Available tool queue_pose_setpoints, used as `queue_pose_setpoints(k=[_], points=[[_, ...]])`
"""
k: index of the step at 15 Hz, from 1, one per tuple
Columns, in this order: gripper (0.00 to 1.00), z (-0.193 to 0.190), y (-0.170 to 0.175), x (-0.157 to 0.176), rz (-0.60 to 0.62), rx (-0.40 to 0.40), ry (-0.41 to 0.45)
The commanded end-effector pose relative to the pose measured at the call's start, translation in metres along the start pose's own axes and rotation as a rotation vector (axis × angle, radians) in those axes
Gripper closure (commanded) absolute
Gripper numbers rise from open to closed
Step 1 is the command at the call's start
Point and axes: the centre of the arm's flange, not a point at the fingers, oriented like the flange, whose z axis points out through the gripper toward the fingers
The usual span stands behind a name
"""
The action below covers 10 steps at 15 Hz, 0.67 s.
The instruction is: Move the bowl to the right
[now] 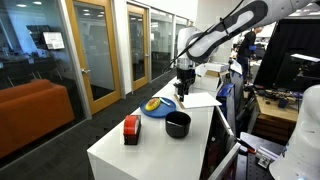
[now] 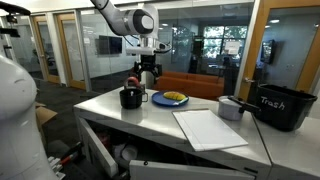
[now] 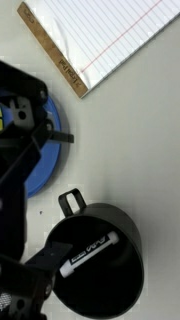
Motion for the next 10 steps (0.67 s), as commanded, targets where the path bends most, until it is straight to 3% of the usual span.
queue_pose_setpoints(k=[1, 5, 10], points=[[0.0, 0.02, 0.008, 0.002, 0.005, 0.013, 0.042], [0.0, 0.045, 0.006, 0.006, -0.002, 0.019, 0.051], [0.0, 0.054, -0.042, 0.006, -0.088, 0.01, 0.054]])
